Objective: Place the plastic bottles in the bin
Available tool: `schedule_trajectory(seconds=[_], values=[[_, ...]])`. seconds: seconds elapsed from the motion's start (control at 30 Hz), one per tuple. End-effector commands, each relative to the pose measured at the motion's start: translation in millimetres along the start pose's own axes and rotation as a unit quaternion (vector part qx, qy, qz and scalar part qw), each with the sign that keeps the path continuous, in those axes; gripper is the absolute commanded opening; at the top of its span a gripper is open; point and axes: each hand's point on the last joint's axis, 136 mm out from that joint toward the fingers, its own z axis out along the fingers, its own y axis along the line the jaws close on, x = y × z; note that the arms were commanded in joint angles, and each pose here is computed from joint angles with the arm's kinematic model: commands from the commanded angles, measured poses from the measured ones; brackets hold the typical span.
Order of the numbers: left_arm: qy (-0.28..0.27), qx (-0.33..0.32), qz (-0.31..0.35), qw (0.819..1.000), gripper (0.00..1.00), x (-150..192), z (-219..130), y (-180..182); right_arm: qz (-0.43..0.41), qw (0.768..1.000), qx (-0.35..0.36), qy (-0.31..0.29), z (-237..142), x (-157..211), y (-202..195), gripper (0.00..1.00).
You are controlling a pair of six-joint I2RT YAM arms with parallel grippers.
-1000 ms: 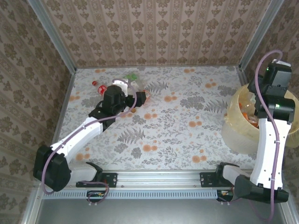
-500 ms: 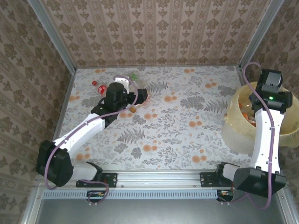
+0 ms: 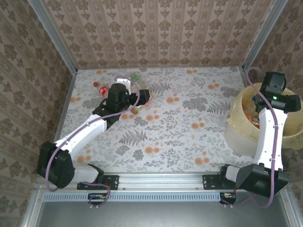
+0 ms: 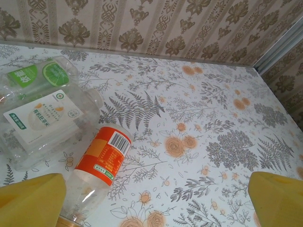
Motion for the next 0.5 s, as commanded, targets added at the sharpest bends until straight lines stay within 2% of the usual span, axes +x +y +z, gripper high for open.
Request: schedule_trajectory(seconds=[0.0, 0.3, 0.47], values=[[-0.002, -0.003, -0.011, 1.000, 1.00, -9, 0, 0, 0.010, 1.000, -0.001, 0.000, -6, -2, -2, 0.87], [0.012, -0.056, -0.019, 0.998, 1.00, -3, 1, 21, 0.045, 0.998, -0.006, -0.032, -23, -17, -2, 0.99], [0.041, -0.095, -0.029, 0.994, 1.00, 6, 4, 42, 0.104, 0.991, -0.016, -0.077, -42, -34, -6, 1.00]])
